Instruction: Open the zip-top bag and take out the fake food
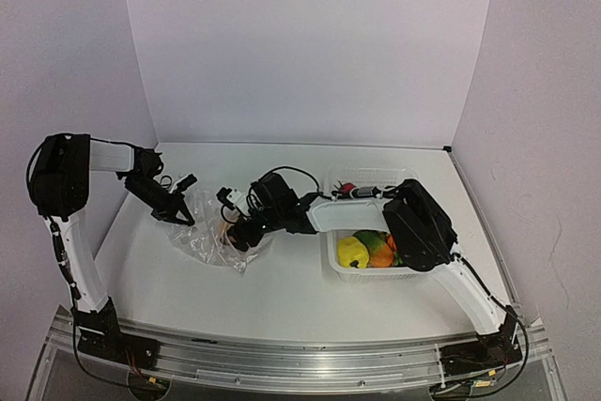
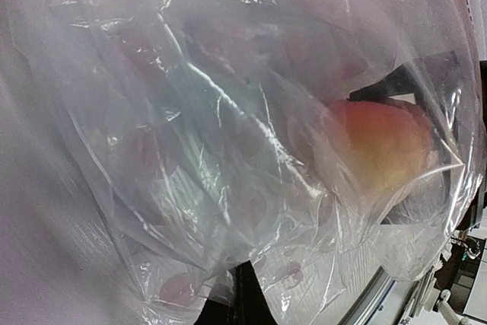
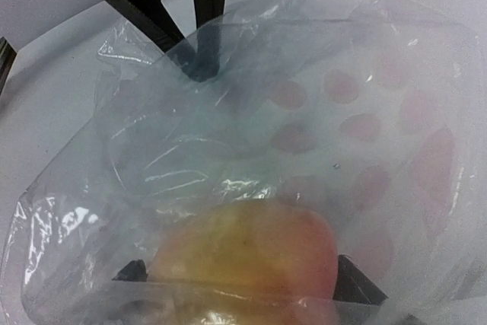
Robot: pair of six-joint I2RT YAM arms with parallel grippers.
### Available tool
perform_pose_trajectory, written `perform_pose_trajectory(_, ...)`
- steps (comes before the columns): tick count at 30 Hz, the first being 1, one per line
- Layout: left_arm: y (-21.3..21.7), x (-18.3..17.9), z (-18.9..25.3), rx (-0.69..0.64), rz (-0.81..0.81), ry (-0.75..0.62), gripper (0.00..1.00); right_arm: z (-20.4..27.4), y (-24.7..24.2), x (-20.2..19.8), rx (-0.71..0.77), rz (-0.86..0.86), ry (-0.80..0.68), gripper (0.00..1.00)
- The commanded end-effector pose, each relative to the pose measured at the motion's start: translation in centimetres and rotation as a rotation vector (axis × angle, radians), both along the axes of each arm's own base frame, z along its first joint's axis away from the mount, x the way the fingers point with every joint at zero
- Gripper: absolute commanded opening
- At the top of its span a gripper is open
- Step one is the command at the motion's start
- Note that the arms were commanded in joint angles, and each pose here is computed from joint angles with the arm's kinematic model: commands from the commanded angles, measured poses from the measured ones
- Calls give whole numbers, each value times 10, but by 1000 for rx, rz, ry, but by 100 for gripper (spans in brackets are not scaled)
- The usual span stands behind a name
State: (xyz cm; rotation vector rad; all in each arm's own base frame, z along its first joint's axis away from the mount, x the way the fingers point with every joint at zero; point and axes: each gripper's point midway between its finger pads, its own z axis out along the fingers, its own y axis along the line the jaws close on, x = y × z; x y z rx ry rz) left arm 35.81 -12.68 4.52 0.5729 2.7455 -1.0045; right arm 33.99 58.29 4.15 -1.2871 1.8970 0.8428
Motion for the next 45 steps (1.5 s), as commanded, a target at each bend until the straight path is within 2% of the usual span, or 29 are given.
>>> perform_pose_trajectory(1, -4, 7, 9, -23, -5, -24, 0, 8, 10, -2, 38, -17, 2, 56)
perform_pose_trajectory(3, -1, 8, 10, -33, 23, -11, 0, 20, 5, -2, 44, -32, -15, 40)
perform_pose_trajectory(5, 9, 12, 11, -29, 69, -3, 0, 37, -4, -2, 48, -52, -41, 31)
perform_pose_trajectory(11, 35, 15, 13, 21, 158, -4, 0, 109, -47, -3, 81, -124, -92, 26)
perform_pose_trajectory(13, 36, 10, 11, 29, 166, 12, 0, 128, -70, -2, 91, -155, -88, 26)
perform_pose_trajectory(19, 33, 8, 15, 2, 204, 36, 0, 138, -142, 0, -15, -277, -107, 25)
perform_pose_trajectory(22, 27, 10, 25, -36, 231, 55, 0, 145, -184, 16, -101, -436, -128, 24)
perform_pose_trajectory(24, 22, 12, 31, -51, 245, 57, 0, 145, -224, 33, -183, -603, -124, 24)
perform_pose_trajectory(27, 14, 13, 42, -78, 277, 65, 0, 125, -292, 44, -360, -828, -42, 24)
perform_pose_trajectory(30, 10, 14, 51, -105, 323, 85, 0, 110, -331, 38, -484, -928, 29, 28)
perform_pose_trajectory(34, 7, 8, 48, -130, 362, 118, 0, 92, -344, 27, -529, -950, 114, 40)
perform_pose_trajectory(36, 4, 3, 36, -93, 331, 111, 0, 88, -340, 26, -528, -928, 137, 43)
perform_pose_trajectory(45, -5, 10, 24, -18, 195, 10, 0, 82, -302, 25, -457, -810, 256, 50)
